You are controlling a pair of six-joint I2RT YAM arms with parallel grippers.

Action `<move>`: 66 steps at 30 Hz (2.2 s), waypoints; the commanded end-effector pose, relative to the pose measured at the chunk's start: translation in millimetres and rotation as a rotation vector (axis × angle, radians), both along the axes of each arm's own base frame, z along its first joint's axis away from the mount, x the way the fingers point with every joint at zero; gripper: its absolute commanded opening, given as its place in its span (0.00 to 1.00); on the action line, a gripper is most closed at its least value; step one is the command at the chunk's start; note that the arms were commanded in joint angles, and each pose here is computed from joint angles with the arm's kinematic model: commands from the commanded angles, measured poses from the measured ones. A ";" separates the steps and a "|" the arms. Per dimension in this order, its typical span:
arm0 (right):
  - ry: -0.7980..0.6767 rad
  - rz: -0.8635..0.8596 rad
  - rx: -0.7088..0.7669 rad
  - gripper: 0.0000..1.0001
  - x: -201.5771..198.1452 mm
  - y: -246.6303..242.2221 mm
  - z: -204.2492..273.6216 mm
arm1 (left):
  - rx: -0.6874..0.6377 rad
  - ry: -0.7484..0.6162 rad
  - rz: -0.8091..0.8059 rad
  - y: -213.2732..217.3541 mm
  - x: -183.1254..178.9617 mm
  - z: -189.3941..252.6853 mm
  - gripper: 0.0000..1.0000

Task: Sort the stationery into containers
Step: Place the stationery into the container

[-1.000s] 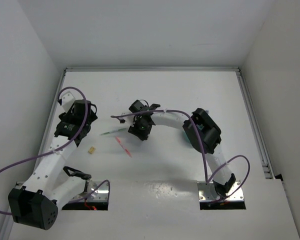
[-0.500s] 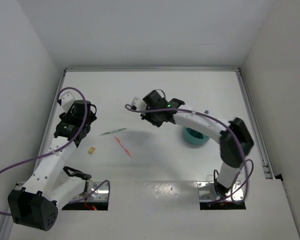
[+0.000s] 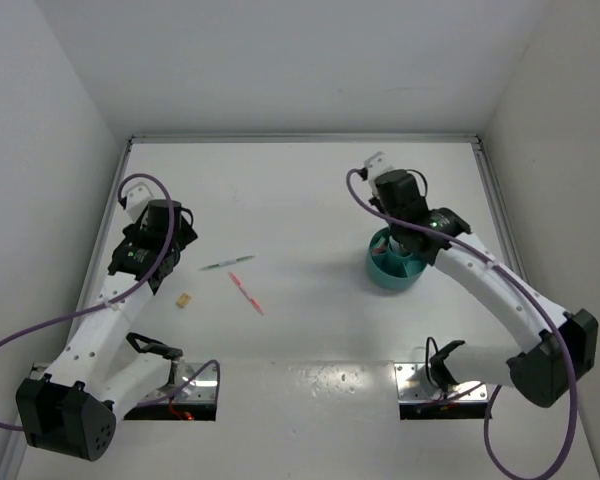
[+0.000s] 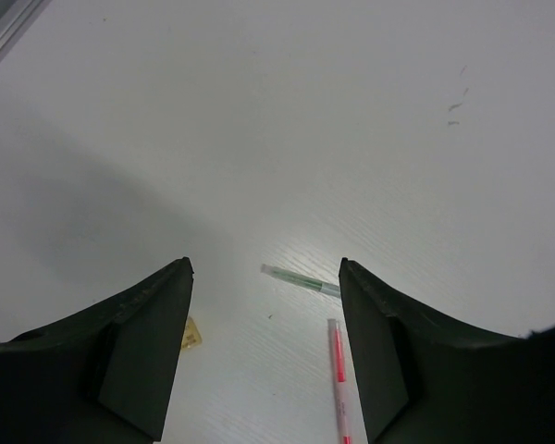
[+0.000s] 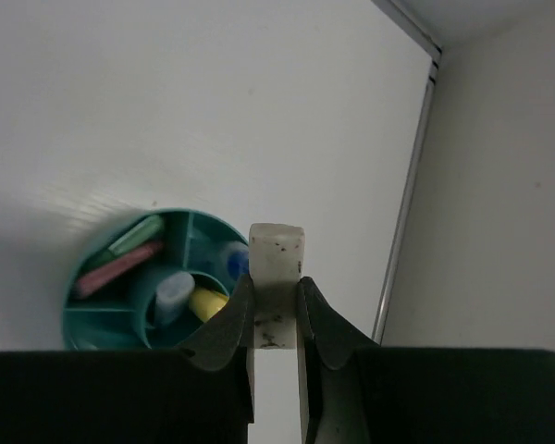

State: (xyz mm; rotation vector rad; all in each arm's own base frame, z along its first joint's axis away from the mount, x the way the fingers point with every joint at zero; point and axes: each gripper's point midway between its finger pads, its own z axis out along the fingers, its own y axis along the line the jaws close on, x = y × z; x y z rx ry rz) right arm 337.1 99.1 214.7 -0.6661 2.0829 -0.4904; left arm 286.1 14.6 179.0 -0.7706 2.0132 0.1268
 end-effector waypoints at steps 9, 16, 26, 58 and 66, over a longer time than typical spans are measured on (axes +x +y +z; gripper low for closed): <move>0.066 -0.194 0.125 0.00 -46.6 -63.8 -21.7 | -0.040 -0.047 -0.069 -14.1 8.6 9.2 0.69; 0.121 -0.248 0.146 0.00 -65.4 -83.6 -39.3 | -0.047 -0.061 -0.089 -17.1 9.5 12.6 0.69; 0.293 -0.116 0.178 0.00 -64.1 -62.7 -72.2 | -0.045 -0.057 -0.101 -18.4 9.4 12.2 0.69; 0.333 -0.143 0.266 0.13 -53.4 -69.3 -106.7 | -0.045 -0.057 -0.101 -18.8 11.6 11.4 0.69; 0.346 -0.150 0.280 0.29 -55.7 -71.8 -112.9 | -0.045 -0.057 -0.101 -18.8 11.6 11.4 0.69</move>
